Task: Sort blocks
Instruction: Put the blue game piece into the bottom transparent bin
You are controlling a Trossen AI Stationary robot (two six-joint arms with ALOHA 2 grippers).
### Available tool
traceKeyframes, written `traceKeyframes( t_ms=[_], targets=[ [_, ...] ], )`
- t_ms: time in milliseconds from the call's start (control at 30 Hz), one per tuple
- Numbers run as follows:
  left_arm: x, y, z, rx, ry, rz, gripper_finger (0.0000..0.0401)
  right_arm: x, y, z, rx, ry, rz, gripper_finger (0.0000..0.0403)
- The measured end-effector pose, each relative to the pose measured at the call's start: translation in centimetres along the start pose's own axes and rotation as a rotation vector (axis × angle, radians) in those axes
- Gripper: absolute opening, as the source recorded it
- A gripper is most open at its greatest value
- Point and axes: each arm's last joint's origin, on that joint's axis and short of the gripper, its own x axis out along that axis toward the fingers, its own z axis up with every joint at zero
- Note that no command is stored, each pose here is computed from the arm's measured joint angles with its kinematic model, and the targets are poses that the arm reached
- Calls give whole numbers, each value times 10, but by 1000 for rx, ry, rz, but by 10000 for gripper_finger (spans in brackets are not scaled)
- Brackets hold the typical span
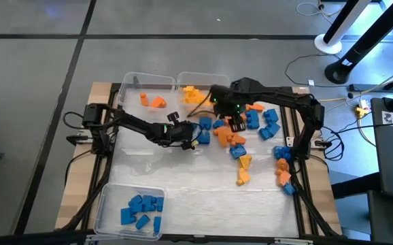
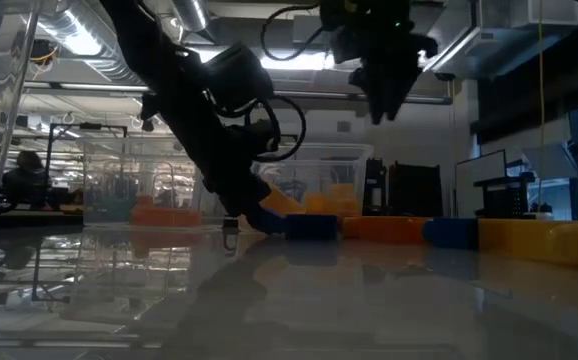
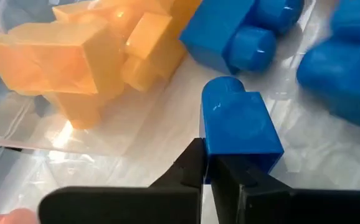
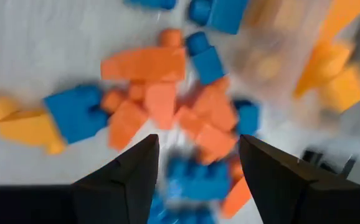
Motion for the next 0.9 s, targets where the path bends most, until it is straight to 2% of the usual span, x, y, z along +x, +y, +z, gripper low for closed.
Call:
traceKeyframes(
  t_ms=[167,333,467,767,900],
  targets=[
    [-4,-4,0,3,-9,-14,3,-3,28,0,-4,113,4,223],
    [-13,-15,0,21,-27,-48,2,-4,46,6,-46,118,-22,223],
    [-31,-21,3,13,-47,-88,2,-5,52,8,-73,130,-69,223],
    [-113,-6,21,-109,-189,-206,1,-18,51,0,-85,105,-117,223],
    [-160,8,23,-178,-250,-356,1,-33,52,-11,-90,77,-177,223]
  ],
)
